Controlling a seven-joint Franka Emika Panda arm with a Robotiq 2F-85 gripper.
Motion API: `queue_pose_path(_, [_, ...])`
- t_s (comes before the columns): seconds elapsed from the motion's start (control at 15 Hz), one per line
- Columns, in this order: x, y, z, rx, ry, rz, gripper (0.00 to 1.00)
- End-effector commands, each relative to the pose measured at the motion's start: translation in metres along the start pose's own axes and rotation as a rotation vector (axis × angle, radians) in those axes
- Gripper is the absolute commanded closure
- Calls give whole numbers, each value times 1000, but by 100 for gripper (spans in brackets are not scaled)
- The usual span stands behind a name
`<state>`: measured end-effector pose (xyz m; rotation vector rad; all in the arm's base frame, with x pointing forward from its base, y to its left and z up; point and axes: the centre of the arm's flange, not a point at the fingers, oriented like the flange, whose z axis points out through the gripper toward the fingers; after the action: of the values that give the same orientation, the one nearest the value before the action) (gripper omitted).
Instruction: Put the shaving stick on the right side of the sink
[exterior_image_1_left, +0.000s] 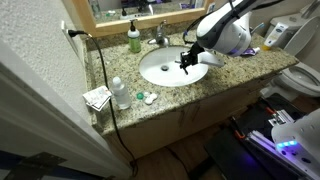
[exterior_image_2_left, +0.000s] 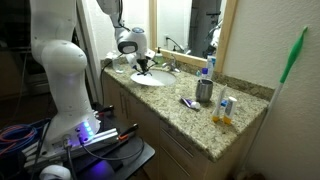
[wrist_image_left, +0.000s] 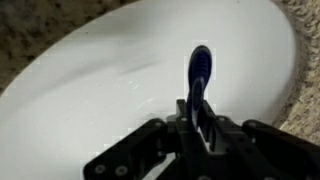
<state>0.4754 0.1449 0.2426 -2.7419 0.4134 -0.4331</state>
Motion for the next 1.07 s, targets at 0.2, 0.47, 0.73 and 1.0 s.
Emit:
queue_pose_path(0.2, [51, 1, -25, 21, 38, 26, 85])
queue_pose_path(0.47, [61, -6, -14, 27, 1, 20, 96])
queue_pose_path(0.73, [69, -9, 4, 12, -16, 15, 96])
queue_pose_path(1.0, [84, -4, 19, -7, -7, 32, 96])
